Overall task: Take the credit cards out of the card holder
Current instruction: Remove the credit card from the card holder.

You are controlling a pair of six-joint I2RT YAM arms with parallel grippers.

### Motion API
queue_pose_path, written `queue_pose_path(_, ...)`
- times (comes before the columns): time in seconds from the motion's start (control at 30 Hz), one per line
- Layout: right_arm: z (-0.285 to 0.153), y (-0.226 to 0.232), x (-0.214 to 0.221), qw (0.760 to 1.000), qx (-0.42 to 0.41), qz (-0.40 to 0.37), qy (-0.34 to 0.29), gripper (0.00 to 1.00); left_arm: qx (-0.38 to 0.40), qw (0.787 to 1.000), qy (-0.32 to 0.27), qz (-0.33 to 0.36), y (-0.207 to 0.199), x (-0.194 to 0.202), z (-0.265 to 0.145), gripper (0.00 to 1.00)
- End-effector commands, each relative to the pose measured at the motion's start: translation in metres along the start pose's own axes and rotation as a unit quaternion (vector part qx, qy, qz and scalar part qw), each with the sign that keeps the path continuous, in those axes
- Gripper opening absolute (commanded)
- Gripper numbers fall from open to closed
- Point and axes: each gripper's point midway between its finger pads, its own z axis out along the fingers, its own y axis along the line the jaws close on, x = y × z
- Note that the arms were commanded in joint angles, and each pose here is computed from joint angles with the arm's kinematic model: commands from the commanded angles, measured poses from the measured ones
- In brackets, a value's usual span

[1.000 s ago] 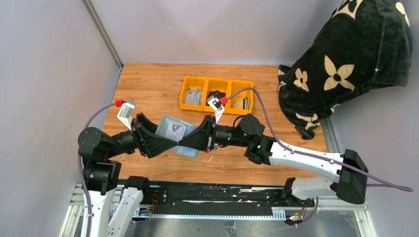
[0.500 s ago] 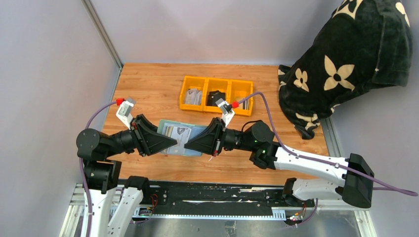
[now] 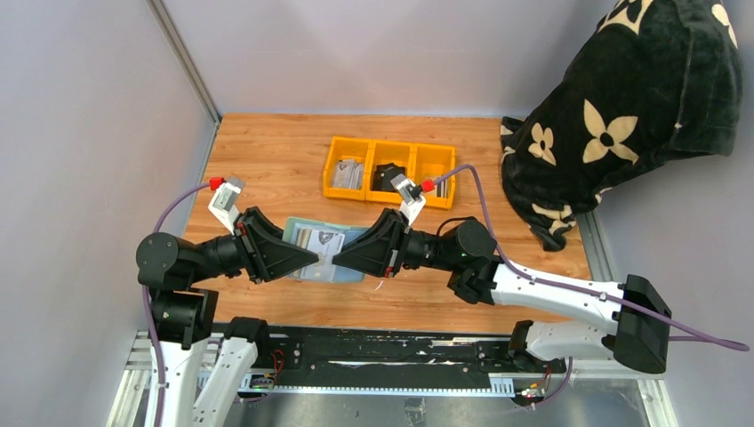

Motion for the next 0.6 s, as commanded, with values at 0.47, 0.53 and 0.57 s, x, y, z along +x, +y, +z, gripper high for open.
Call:
queue_pose_path(0.47, -0.011, -0.001, -0.011, 0.999, -0.012, 0.011, -0.044, 0.00, 0.030, 0.999, 0.013, 0.034, -0.031, -0.004, -0.003, 0.11)
queue_pose_path(0.53, -0.010, 0.001, -0.010, 0.999, -0.016, 0.011, -0.039, 0.00, 0.030, 0.999, 0.012, 0.034, -0.031, -0.005, -0.003, 0.11)
queue_pose_path(0.57, -0.009, 0.001, -0.010, 0.999, -0.018, 0.011, -0.037, 0.00, 0.030, 0.999, 0.012, 0.035, -0.031, -0.006, -0.003, 0.11)
